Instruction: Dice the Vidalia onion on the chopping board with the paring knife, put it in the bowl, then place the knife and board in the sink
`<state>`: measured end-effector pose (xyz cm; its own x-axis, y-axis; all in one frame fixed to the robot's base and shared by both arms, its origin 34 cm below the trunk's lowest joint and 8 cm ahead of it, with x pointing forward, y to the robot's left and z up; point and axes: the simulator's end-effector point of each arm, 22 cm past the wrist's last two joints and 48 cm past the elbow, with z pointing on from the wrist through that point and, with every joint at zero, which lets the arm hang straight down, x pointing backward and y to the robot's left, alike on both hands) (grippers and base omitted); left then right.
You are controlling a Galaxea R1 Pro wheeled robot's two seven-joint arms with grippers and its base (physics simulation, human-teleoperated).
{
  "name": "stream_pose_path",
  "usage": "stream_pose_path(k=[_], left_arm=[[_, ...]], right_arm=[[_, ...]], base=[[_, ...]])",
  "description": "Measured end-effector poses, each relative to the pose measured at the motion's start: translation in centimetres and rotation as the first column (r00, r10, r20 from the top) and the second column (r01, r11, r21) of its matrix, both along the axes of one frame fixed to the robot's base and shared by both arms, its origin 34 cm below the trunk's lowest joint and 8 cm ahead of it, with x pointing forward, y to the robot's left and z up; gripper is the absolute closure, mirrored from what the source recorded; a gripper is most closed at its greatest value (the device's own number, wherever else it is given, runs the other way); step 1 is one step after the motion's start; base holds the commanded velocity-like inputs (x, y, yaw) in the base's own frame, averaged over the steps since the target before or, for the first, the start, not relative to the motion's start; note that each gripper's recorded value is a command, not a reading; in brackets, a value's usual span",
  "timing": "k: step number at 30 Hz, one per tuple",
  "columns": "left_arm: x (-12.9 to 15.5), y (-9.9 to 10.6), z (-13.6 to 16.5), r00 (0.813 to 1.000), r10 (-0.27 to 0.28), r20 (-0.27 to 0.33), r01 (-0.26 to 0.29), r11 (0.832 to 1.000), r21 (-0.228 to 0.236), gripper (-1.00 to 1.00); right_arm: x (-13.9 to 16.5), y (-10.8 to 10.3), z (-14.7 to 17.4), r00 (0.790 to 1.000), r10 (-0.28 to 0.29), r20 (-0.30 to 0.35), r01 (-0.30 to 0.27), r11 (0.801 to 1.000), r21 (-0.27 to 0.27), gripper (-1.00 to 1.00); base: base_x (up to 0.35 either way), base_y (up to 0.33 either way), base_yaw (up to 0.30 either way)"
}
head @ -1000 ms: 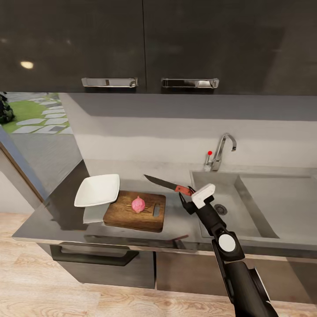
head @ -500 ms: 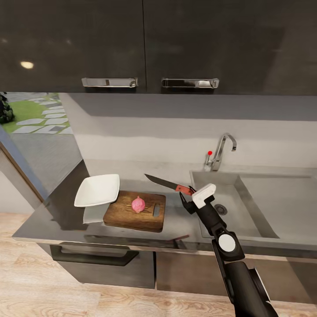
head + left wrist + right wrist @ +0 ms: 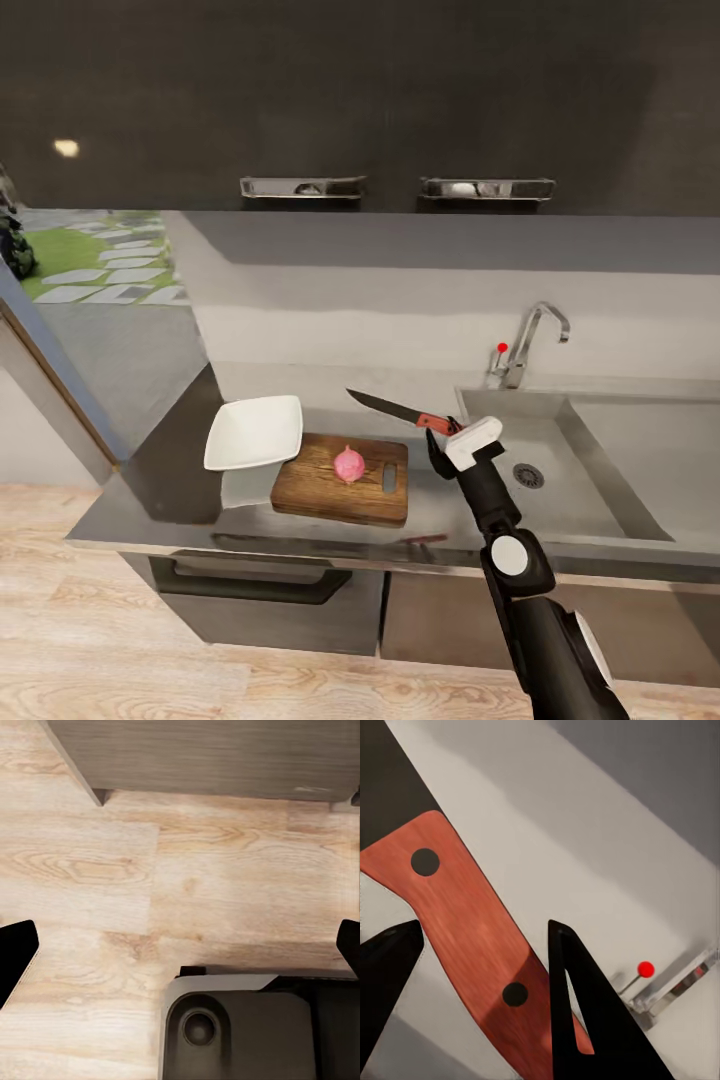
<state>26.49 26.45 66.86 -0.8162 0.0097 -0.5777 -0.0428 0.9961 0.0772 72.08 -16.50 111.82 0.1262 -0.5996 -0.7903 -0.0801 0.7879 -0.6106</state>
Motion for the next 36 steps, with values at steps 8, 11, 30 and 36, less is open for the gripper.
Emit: stream_pose_path(k=[8,11,30,36], left_arm=[[-0.6,0.0,-0.2,1.000,0.000,-0.014,0.000,1.000,0.001,-1.00],[-0.6,0.0,-0.2,1.000,-0.001,-0.014,0.001,1.000,0.001,-1.00],[-0.9,0.0,-0.4,1.000,0.000,-0.021,0.000,1.000,0.002,-1.00],[-1.0,-1.0,-0.4,1.000,0.004,-0.023,-0.004,1.000,-0.012,-1.00]], right_arm=[[0.2,-1.7,-0.7,0.990,-0.128,0.057,0.127,0.992,0.014,1.00],[-0.4,0.4,-1.2,0.983,-0.151,0.103,0.151,0.988,0.013,1.00],[-2.3,4.7,-3.8,0.974,-0.134,0.182,0.155,0.982,-0.109,1.00],[-2.4,5.5,-4.9,0.977,-0.104,0.188,0.141,0.971,-0.192,1.00]], base=[[0.000,0.133,0.000],[0.000,0.007,0.000],[-0.031,0.023,0.000],[-0.008,0.003,0.000]])
